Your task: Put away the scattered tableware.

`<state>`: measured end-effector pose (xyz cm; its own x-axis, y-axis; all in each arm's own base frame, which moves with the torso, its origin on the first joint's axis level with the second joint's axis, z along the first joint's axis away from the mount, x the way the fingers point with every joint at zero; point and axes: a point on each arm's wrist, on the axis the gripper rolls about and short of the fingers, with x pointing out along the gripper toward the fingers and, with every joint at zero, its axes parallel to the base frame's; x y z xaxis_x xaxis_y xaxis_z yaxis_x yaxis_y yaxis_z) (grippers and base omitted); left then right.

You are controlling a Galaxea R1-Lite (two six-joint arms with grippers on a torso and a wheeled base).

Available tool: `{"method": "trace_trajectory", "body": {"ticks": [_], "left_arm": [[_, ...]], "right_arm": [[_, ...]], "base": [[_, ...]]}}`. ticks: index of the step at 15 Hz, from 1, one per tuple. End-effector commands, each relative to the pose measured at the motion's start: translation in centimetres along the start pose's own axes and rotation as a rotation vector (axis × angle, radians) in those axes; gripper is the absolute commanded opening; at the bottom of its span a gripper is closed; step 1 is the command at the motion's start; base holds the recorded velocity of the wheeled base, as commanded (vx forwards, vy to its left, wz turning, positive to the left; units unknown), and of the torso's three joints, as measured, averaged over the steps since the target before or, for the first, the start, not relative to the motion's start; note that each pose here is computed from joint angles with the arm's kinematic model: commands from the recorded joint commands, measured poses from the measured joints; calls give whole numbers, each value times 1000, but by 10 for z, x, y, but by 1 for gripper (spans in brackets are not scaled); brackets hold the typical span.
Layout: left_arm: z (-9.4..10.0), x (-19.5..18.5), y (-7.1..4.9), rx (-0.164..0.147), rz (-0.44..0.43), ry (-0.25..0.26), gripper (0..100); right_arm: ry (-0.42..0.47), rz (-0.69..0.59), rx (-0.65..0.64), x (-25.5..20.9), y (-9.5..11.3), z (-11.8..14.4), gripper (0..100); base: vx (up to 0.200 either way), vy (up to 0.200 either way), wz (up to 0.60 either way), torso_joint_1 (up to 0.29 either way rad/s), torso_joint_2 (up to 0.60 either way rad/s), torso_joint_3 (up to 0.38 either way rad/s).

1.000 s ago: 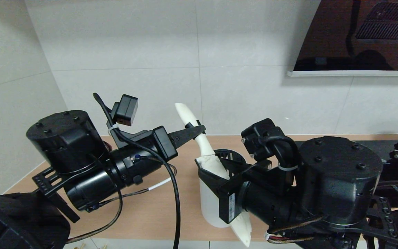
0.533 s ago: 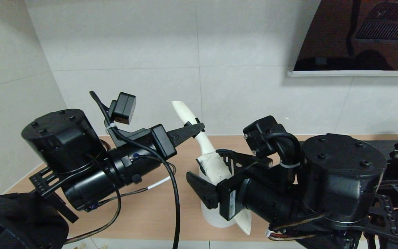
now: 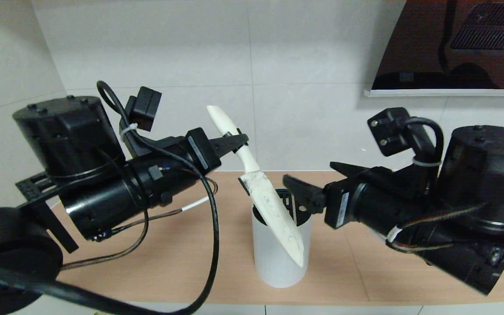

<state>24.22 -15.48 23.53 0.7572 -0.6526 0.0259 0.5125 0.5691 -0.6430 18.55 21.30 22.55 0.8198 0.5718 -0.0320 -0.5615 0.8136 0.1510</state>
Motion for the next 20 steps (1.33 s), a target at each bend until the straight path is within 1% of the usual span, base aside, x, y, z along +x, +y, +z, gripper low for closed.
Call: {"method": "trace_trajectory", "body": {"ticks": [1,2,3,4,5,6,7,8,9,10,11,12,13,14,17,18,20], "left_arm": [[35,4,-25,114,91,-118,0],[40,9,-27,173,118,-131,0],[39,13,-27,237,140,-136,0],[36,15,-27,270,157,-137,0],[18,25,-32,335,220,-139,0],[8,31,-35,351,244,-172,0],[-2,40,-35,393,273,-214,0],[-7,47,-30,444,305,-249,0],[-17,58,-21,530,334,-313,0],[-24,65,-14,591,339,-365,0],[-28,68,-11,619,342,-387,0],[-36,73,-9,643,358,-398,0],[-40,74,-12,641,353,-393,0],[-41,75,-12,642,352,-387,0],[-46,78,-8,646,358,-373,0],[-50,80,-5,649,363,-357,0],[-53,82,-2,651,367,-348,0]], "right_arm": [[-64,-58,13,-16,-28,28,100],[-68,-61,14,-15,-32,30,100],[-63,-71,13,-14,-35,29,100],[-61,-76,12,-13,-36,29,100],[-53,-82,11,-12,-37,27,100],[-46,-95,9,-10,-40,25,100],[-40,-99,8,-8,-41,23,100],[-36,-102,8,-7,-42,22,100],[-24,-105,6,-4,-42,18,100],[-8,-108,3,-1,-43,13,100],[-5,-110,2,0,-43,12,100],[-1,-110,2,1,-43,11,100],[-2,-110,2,1,-43,11,100],[-2,-108,2,1,-43,11,100],[1,-110,1,2,-43,10,100],[1,-110,1,2,-43,10,100],[1,-110,1,2,-43,10,100]], "base": [[0,0,0,0,0,0],[0,0,0,0,0,0],[0,0,0,0,0,0],[0,0,0,0,0,0],[0,0,0,0,0,0],[0,0,0,0,0,0],[0,0,0,0,0,0],[0,0,0,0,0,0],[0,0,0,0,0,0],[0,0,0,0,0,0],[0,0,0,0,0,0],[0,0,0,0,0,0],[0,0,0,0,0,0],[0,0,0,0,0,0],[0,0,0,0,0,0],[0,0,0,0,0,0],[0,0,0,0,0,0]]}}
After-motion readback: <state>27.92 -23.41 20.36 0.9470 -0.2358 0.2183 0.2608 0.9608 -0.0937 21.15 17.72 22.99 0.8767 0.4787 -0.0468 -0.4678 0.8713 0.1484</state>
